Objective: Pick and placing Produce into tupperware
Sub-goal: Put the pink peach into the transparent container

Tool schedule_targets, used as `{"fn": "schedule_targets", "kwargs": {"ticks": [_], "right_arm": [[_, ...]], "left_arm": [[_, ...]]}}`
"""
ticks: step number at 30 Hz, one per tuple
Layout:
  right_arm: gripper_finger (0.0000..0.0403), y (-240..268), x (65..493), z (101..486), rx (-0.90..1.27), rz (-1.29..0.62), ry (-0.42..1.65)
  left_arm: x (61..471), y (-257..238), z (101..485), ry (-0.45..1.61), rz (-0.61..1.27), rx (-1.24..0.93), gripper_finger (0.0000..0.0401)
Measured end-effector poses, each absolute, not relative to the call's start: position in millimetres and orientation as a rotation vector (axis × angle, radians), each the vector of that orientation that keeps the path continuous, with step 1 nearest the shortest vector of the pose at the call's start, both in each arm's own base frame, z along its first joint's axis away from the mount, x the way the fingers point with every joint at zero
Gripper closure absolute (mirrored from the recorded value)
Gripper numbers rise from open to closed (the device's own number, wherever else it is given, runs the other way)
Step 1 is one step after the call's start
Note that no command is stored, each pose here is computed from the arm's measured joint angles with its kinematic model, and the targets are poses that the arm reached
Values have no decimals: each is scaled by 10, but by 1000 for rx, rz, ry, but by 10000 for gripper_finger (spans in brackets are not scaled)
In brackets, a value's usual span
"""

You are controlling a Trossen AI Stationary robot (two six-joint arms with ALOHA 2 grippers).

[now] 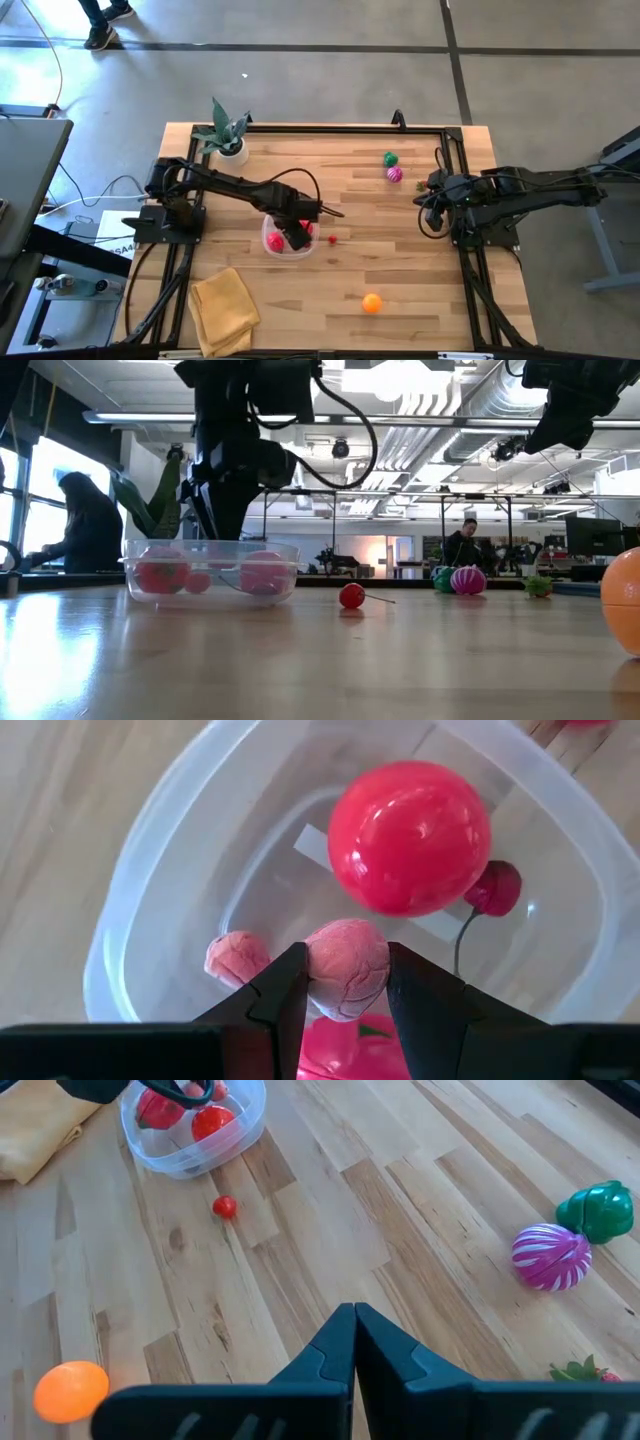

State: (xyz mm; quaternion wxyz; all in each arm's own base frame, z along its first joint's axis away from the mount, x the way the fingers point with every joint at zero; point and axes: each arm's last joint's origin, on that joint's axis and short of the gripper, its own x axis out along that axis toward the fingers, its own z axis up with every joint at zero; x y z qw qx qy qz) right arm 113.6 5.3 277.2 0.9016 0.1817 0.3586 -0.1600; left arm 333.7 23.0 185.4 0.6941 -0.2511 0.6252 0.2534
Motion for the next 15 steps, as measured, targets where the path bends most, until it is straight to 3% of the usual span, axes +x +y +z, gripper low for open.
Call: {"fn": "schedule_targets", "kwargs": {"ticks": [15], "right_arm": [[402, 53, 1136, 2771, 376, -331, 742]], "left_arm": [[3291, 223, 1711, 1394, 564, -585, 281]]}}
